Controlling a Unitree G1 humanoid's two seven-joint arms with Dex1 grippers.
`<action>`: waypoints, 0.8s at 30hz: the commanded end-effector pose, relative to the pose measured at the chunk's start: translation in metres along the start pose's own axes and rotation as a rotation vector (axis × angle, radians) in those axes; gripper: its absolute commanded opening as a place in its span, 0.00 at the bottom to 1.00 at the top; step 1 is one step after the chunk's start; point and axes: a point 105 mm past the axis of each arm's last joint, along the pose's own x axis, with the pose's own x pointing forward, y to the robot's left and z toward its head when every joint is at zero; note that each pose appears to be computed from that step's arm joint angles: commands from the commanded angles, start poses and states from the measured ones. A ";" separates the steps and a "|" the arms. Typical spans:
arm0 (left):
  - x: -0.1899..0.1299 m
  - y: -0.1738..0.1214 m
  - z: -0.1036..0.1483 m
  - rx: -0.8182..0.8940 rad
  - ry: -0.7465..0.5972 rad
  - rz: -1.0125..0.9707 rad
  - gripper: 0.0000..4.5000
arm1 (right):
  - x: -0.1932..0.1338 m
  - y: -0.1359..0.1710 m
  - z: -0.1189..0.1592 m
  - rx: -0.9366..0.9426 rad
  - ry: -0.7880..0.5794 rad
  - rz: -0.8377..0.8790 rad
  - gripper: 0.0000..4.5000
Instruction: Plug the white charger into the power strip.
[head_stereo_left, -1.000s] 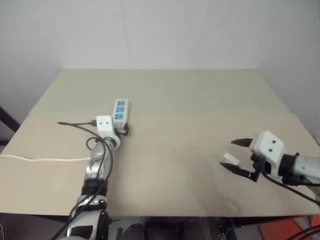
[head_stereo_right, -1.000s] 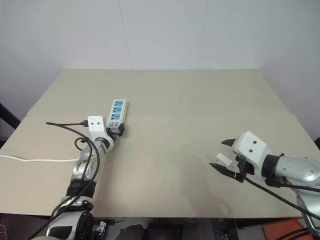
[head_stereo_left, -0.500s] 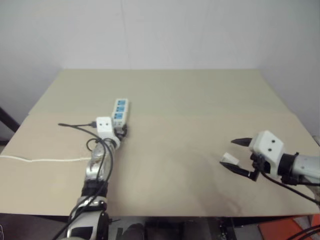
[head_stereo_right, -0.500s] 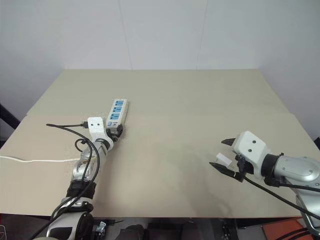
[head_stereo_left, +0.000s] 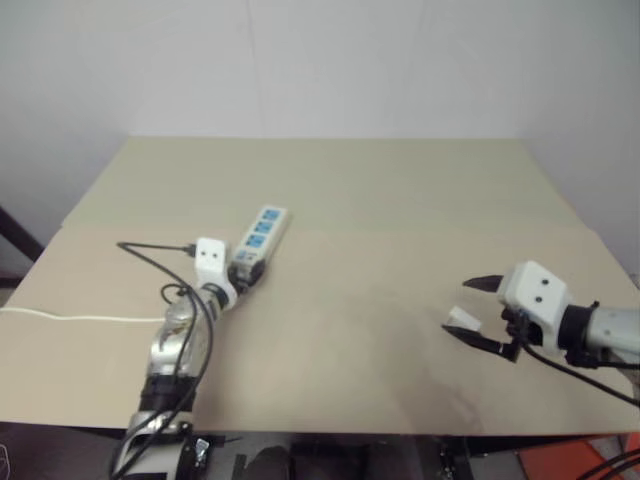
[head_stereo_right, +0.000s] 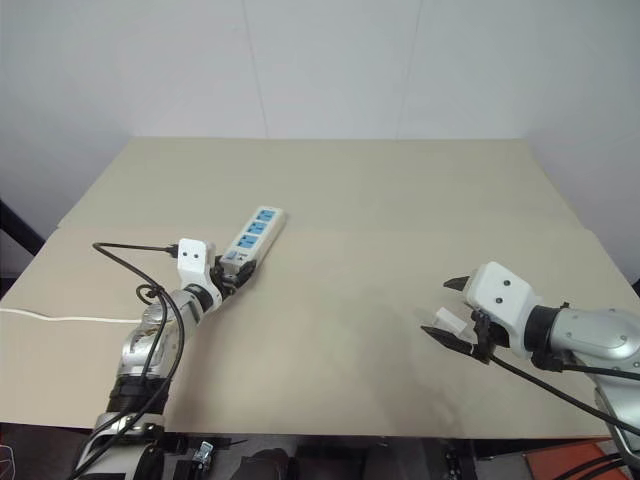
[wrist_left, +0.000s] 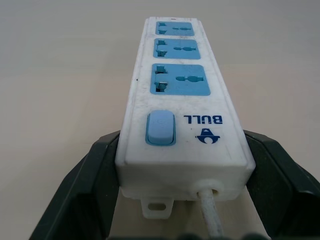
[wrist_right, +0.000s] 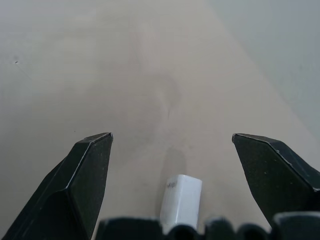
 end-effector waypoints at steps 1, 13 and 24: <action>-0.010 -0.032 0.018 0.162 -0.020 -0.243 0.73 | -0.002 -0.008 0.007 -0.057 0.053 0.025 1.00; -0.051 -0.079 0.003 0.297 -0.010 -0.837 0.73 | 0.028 -0.032 0.006 0.213 0.412 0.140 1.00; -0.059 -0.088 -0.009 0.360 0.055 -1.057 0.73 | 0.052 -0.039 -0.018 0.252 0.629 0.121 1.00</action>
